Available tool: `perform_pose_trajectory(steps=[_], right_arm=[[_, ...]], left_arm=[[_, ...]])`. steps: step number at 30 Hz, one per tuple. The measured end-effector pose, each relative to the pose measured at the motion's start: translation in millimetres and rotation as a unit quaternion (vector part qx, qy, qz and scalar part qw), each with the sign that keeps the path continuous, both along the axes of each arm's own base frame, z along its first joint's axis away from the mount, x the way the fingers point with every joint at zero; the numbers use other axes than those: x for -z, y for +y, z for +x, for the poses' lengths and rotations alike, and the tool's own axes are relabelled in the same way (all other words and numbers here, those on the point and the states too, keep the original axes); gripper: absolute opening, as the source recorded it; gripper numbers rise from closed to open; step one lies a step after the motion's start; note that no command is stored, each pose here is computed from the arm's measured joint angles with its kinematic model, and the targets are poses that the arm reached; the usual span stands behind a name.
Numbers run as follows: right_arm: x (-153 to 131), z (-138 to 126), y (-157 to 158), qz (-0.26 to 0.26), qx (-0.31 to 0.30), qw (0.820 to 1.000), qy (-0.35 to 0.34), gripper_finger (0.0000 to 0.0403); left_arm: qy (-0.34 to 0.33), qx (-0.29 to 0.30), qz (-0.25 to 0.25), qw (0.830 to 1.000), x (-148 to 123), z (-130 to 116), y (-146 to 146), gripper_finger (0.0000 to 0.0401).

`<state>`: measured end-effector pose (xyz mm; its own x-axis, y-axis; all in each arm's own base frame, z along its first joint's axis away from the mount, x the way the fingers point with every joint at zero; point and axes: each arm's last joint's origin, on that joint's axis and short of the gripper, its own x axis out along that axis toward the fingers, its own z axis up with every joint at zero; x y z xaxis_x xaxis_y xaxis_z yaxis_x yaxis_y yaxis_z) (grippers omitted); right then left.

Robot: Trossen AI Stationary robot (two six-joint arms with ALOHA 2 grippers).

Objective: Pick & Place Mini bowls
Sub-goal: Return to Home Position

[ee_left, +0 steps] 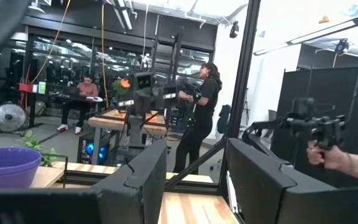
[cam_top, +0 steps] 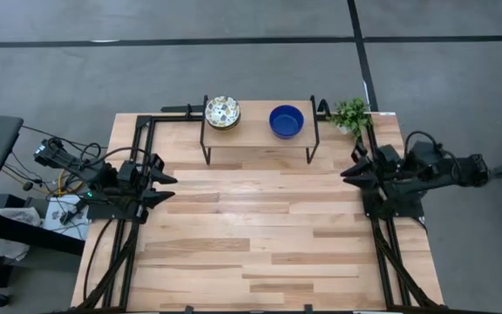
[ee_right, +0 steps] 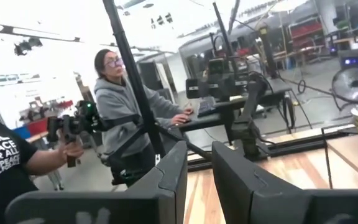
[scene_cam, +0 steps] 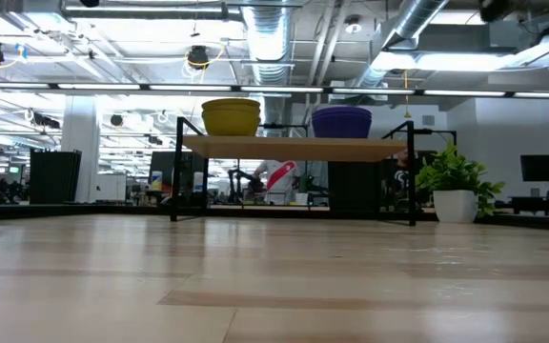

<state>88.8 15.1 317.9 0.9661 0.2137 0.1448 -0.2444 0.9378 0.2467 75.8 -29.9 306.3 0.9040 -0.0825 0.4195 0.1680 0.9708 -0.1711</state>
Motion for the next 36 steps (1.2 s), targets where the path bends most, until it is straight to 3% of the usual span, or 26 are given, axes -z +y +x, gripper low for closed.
perform_pose_trajectory(steps=[9, 17, 24, 36], right_arm=[[55.6, -27.0, -4.6, 0.034, 0.005, 0.998, -0.046, 0.0063], [80.0, -13.7, -3.7, 0.052, 0.023, 0.998, -0.017, 0.0063], [94.5, -6.6, -2.4, 0.062, 0.016, 0.997, -0.037, 0.0063], [120.9, 2.5, -1.5, 0.101, 0.016, 0.994, -0.027, 0.0063]], left_arm=[[0.007, 0.007, -0.013, 1.000, 0.8, 2.3, -1.3, 0.0165], [0.055, 0.022, -0.022, 0.998, 8.1, 20.1, -11.1, 0.0165], [0.111, 0.030, -0.025, 0.993, 19.6, 40.5, -22.5, 0.0165], [0.145, 0.063, -0.015, 0.987, 29.4, 58.0, -34.1, 0.0165]])
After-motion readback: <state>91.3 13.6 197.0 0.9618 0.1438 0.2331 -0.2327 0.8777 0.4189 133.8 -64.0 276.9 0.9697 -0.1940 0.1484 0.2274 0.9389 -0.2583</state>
